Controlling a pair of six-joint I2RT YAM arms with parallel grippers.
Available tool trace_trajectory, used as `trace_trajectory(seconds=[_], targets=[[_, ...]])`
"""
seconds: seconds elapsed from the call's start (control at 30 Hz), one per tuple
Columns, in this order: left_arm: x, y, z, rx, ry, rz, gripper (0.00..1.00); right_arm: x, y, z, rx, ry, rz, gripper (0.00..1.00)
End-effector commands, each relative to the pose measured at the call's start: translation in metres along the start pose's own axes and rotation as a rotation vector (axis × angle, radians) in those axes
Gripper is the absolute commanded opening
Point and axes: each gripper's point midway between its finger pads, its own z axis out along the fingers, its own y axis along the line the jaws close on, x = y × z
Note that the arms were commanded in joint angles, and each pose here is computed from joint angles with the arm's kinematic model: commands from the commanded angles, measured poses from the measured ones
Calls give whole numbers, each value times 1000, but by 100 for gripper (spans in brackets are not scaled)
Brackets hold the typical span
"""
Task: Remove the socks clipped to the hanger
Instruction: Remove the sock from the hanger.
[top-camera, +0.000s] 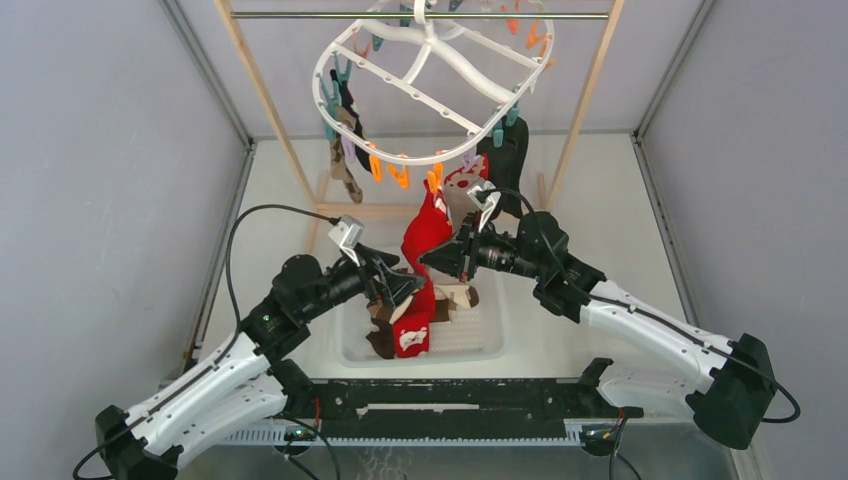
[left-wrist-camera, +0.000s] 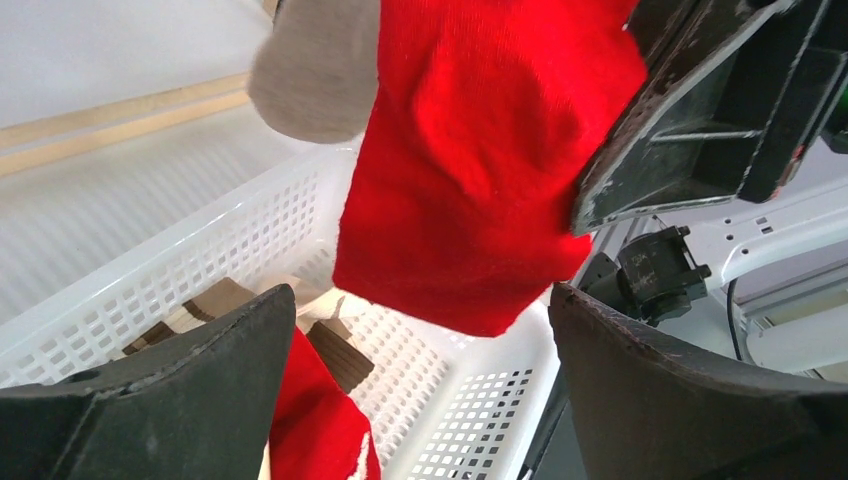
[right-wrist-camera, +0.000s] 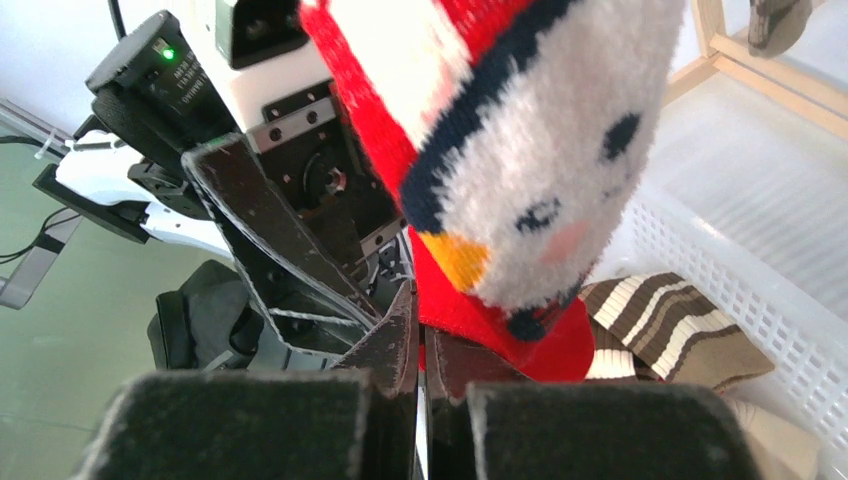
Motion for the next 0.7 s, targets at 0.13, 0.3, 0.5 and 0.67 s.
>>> trace_trajectory(seconds=[0.13,0.3,0.5,0.67], targets=[[-2,-7,8,42,-32,38,100,-33,24,3,-64,-70,-33,1],[-6,-10,10,56,-55,47,100,-32,24,5,-70,-62,-25,0],[-9,-13,12,77,-70,54,100,-31,22,6,-68,-61,-24,0],[-3,-12,17,84,-58,56,100,-32,21,7,-64,-65,-22,0]])
